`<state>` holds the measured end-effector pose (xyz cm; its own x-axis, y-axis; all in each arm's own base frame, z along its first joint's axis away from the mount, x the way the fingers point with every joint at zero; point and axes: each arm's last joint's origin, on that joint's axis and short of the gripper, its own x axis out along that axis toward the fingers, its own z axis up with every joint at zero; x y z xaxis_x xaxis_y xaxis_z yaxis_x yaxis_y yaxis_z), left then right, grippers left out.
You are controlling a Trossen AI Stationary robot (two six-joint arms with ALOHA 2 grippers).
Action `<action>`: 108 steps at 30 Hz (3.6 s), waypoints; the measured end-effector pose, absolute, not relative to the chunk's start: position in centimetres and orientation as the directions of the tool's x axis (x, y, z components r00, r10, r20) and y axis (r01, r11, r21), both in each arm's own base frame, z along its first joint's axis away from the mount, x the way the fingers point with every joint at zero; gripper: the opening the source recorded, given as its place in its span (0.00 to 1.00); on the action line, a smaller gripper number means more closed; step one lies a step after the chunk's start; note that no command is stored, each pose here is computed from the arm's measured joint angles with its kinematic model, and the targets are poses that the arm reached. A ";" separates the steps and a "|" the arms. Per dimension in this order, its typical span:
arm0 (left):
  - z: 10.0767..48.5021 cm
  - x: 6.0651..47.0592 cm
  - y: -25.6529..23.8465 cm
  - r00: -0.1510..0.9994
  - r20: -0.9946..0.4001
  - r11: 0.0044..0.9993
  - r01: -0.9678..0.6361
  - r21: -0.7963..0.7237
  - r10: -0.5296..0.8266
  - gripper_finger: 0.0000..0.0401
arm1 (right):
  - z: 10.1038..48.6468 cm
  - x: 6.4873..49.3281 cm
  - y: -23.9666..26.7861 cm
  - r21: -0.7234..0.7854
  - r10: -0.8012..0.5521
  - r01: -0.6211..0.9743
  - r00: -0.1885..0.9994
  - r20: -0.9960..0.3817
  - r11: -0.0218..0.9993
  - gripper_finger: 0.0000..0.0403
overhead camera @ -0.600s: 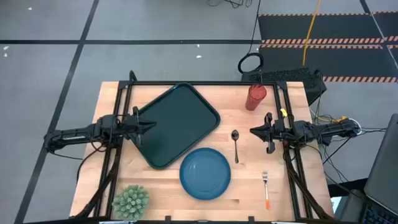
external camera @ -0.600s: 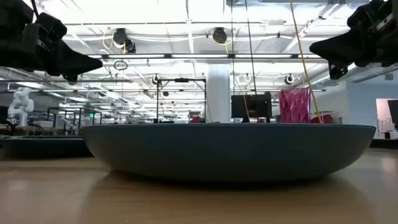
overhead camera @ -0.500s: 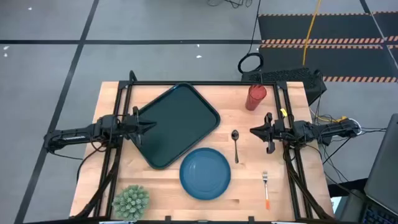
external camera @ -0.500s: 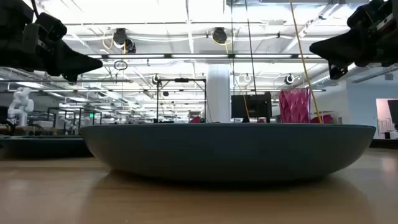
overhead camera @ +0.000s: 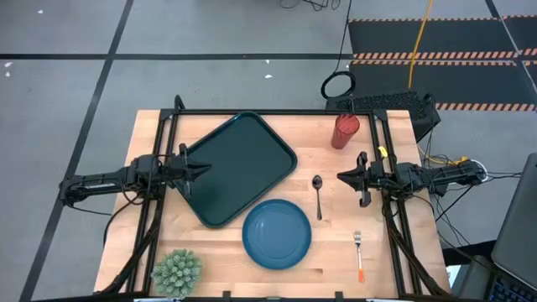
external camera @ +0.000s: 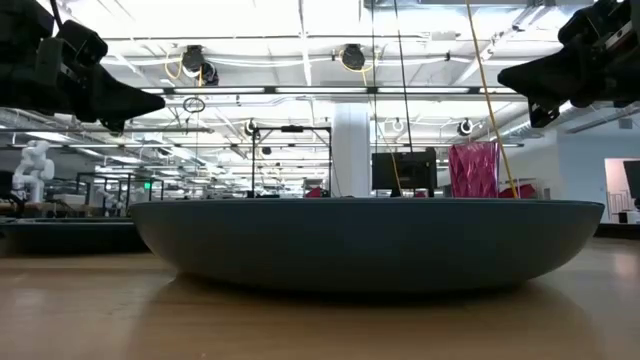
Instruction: Pick and place plate/cup/fork/spoon on tray
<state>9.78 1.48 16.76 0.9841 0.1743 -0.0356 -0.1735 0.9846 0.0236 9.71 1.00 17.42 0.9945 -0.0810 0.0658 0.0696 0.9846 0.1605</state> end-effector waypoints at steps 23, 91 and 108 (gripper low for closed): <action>16.7 9.8 1.5 0.984 -0.036 0.984 -0.174 0.024 0.175 0.08 | 17.4 9.7 1.0 0.161 -0.081 0.070 0.995 0.066 0.985 0.06; 26.7 8.8 2.8 0.856 0.114 0.862 -0.490 -0.131 0.504 0.08 | 17.9 9.7 0.9 0.026 -0.112 0.110 0.988 0.110 0.994 0.06; 30.2 22.4 4.7 0.839 -0.493 0.972 -0.173 0.159 0.230 0.08 | 21.8 8.3 0.7 0.045 -0.135 0.130 0.852 0.506 0.990 0.06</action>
